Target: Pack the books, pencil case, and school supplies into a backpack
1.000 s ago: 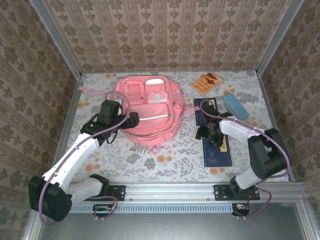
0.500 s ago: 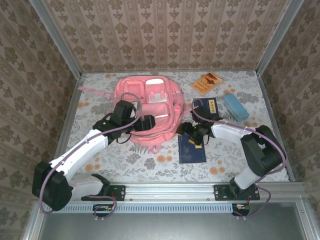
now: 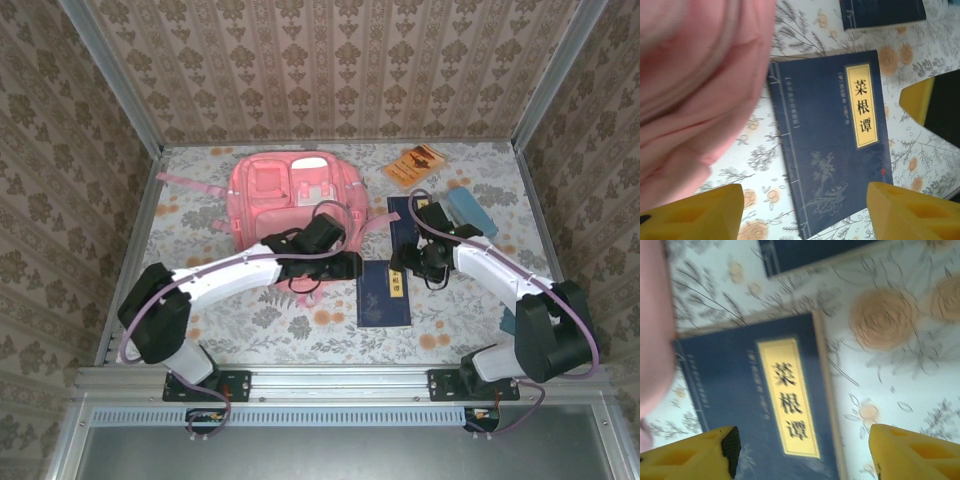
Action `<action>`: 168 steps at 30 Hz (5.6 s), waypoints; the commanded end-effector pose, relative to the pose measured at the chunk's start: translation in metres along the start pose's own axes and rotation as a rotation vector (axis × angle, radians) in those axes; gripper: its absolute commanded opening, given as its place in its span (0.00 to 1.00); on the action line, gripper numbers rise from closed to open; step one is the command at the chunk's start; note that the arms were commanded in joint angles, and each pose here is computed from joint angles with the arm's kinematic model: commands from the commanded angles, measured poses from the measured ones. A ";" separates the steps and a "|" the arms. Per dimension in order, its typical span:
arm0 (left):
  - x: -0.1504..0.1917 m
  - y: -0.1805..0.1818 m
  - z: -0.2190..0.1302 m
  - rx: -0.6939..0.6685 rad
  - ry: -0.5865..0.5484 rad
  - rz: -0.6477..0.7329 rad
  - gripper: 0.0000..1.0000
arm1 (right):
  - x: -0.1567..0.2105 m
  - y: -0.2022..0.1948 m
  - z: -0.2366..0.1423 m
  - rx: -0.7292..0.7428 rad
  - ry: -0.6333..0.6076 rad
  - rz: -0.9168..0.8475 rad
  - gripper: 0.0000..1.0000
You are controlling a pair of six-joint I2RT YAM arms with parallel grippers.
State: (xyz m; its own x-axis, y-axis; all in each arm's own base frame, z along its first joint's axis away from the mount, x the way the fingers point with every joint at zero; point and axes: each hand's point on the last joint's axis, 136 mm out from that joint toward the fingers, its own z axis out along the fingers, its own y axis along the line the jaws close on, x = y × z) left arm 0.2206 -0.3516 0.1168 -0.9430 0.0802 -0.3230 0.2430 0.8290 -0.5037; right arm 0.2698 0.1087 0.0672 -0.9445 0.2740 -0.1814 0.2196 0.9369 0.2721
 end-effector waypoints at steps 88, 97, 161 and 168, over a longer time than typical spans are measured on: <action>-0.151 -0.037 -0.142 0.485 -0.445 -0.431 0.02 | -0.037 0.168 -0.154 -1.210 -0.029 0.347 0.98; -0.155 -0.035 -0.161 0.573 -0.510 -0.549 0.02 | -0.062 0.195 -0.170 -1.299 -0.062 0.399 0.98; -0.066 0.108 -0.033 -0.303 0.263 0.856 0.68 | -0.031 0.073 -0.134 -0.475 -0.334 0.210 0.07; -0.067 0.126 -0.011 -0.350 0.336 0.902 0.65 | -0.035 0.081 -0.133 -0.492 -0.314 0.203 0.07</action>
State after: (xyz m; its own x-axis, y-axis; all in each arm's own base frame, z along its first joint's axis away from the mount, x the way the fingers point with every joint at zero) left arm 0.3058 -0.2511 0.0853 -0.5159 0.8226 -0.2393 0.8391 0.5414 0.0520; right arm 0.2849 0.1417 0.2130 -0.7610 0.5551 -0.3357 0.1934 0.6881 0.6993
